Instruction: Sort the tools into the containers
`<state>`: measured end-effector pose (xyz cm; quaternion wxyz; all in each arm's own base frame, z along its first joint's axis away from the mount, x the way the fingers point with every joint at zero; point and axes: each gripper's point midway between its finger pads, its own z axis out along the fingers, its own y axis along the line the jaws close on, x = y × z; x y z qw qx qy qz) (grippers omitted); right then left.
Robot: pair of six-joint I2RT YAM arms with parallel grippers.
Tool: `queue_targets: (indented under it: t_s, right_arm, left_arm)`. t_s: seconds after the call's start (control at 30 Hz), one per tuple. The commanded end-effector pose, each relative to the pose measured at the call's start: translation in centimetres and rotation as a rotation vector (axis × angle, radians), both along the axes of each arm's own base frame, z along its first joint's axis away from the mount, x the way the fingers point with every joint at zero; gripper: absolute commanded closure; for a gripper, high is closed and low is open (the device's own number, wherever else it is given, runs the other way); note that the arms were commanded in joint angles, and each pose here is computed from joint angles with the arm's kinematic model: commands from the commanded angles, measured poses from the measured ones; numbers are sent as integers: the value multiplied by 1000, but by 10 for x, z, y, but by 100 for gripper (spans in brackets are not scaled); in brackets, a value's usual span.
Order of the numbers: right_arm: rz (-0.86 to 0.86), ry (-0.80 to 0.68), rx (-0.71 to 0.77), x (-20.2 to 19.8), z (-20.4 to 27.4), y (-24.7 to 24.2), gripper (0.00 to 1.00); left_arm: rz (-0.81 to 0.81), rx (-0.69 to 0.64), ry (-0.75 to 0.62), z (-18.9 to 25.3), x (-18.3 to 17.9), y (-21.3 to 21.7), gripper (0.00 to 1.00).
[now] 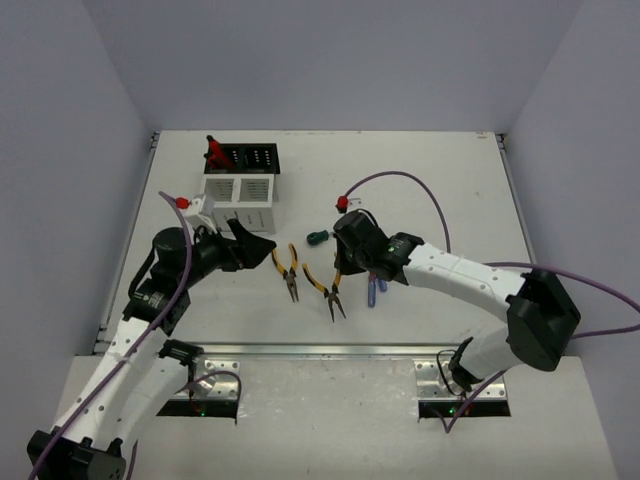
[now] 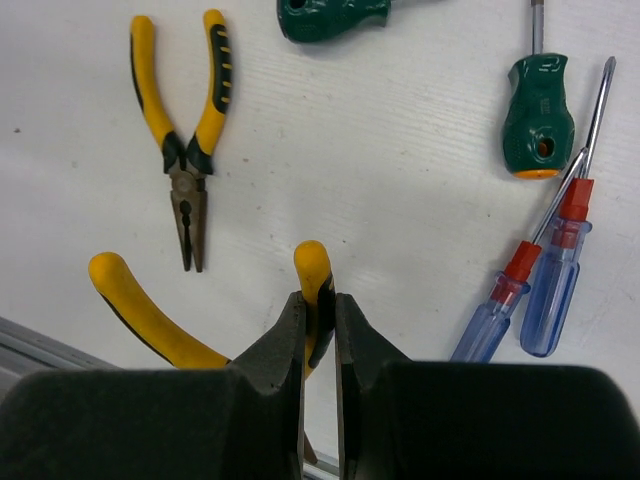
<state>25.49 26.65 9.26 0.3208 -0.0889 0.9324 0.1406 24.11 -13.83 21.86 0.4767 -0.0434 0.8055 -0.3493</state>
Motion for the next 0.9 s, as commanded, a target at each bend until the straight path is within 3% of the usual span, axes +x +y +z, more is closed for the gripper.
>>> queue_targets:
  t_s: [0.0,0.17,0.53,0.8,0.87]
  right_arm:
    - [7,-96,150,11,54,18,100]
    - [55,-124,248,6,86,29,100]
    - [148,-118,351,-8,119,45,100]
    - [175,-129,392,-12,137,49,100]
    - [174,-134,397,-13,140,48,100]
  left_arm:
    - [-226,-223,-91,26,-12,-47,0]
    - [-311,-277,-81,17,-16,-70,2]
    - [-382,-294,-85,6,-21,-97,18]
    - [-415,-278,-54,-4,-29,-116,55]
    - [-414,-276,-53,-4,-30,-116,77]
